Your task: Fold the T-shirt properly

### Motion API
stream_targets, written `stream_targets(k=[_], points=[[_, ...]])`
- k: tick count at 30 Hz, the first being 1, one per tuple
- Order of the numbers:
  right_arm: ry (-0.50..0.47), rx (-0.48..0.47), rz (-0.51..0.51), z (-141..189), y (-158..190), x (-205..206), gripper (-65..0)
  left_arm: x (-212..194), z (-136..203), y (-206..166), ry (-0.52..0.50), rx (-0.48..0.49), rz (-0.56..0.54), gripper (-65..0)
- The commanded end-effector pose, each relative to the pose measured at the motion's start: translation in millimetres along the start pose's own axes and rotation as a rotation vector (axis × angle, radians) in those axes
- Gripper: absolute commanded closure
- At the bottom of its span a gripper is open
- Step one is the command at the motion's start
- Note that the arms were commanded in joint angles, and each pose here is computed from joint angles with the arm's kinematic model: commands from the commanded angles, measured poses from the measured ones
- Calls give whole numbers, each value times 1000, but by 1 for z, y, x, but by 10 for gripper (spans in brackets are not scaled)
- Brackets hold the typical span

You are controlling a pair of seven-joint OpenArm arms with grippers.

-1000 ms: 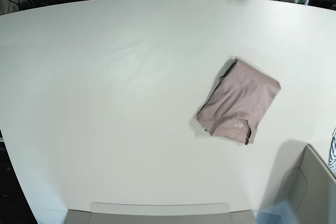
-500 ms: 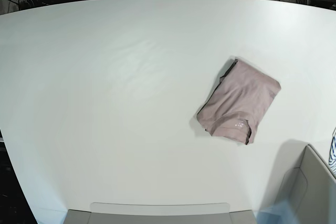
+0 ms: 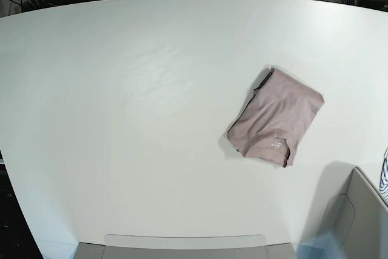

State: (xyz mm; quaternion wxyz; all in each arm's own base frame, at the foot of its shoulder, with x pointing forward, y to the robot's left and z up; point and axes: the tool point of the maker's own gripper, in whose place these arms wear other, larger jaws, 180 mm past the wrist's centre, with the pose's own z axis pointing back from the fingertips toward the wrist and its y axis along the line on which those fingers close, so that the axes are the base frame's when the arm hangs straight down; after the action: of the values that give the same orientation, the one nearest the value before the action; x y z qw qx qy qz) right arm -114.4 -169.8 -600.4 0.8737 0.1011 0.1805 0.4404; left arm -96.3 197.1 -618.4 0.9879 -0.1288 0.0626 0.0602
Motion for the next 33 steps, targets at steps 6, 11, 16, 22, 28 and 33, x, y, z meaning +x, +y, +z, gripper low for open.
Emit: stream_targets(k=[6, 11, 16, 22, 28, 33], points=[[-43, -19, -35, -9, -21, 10, -10, 19, -10, -9, -129, -19, 52, 0], [-115, -13, -68, -20, -20, 8, -10, 16, -18, -22, -159, -40, 92, 0], [-132, -25, -116, -28, -28, -6, -10, 22, -27, -46, -166, -81, 102, 0], [-43, -39, -182, -36, -38, -19, -10, 40, -34, -73, -193, -126, 104, 0], [-27, -34, -193, -38, -35, -16, -10, 39, -37, -88, -192, -150, 111, 0], [-31, -16, -192, -41, -24, -11, -10, 49, -40, -105, -207, -178, 113, 0]])
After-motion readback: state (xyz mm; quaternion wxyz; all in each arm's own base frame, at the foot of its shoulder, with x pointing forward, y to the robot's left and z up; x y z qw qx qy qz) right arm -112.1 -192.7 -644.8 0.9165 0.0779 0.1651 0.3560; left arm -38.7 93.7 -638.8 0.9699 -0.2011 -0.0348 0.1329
